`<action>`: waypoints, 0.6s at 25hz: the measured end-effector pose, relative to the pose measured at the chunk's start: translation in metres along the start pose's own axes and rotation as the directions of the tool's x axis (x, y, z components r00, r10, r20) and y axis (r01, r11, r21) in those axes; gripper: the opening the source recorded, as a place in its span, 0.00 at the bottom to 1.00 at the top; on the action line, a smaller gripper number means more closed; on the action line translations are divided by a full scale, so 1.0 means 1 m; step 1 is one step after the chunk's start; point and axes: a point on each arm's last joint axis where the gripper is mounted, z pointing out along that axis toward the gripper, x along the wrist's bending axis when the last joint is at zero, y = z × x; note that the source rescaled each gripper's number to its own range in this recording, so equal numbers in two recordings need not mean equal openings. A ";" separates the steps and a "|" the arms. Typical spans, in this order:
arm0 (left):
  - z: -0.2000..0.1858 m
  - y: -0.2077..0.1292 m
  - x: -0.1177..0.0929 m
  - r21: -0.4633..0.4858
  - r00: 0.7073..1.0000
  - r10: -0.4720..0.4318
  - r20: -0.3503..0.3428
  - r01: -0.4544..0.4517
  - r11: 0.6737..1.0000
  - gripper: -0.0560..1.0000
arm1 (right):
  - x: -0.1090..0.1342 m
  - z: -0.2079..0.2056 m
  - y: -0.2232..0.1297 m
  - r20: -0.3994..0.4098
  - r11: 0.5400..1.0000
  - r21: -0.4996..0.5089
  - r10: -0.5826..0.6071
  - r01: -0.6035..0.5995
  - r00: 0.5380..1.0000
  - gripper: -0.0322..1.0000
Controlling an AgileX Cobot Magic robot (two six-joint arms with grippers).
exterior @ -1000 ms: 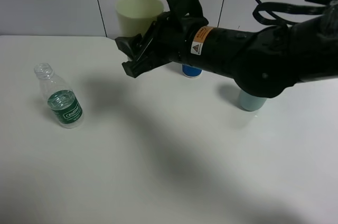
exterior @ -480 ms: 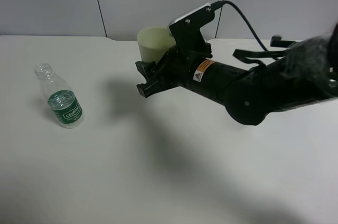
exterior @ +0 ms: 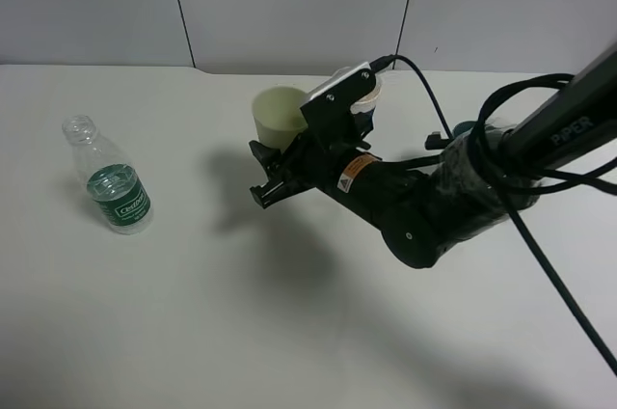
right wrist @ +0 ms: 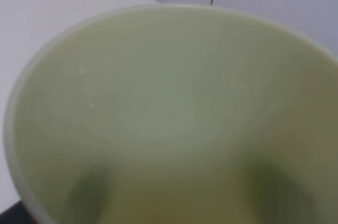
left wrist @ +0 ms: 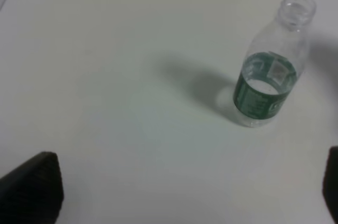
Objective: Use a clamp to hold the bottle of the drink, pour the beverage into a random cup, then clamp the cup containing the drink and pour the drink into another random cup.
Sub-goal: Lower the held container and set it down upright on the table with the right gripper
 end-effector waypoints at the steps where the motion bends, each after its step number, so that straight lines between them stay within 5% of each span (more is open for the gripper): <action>1: 0.000 0.000 0.000 0.000 1.000 0.000 0.000 0.000 1.000 1.00 | 0.001 0.001 -0.004 0.001 1.000 0.002 -0.003 0.003 1.000 0.03; 15: 0.000 0.000 0.000 0.000 1.000 0.000 0.000 0.000 1.000 1.00 | 0.006 0.007 -0.044 0.008 0.999 0.048 -0.024 0.024 1.000 0.03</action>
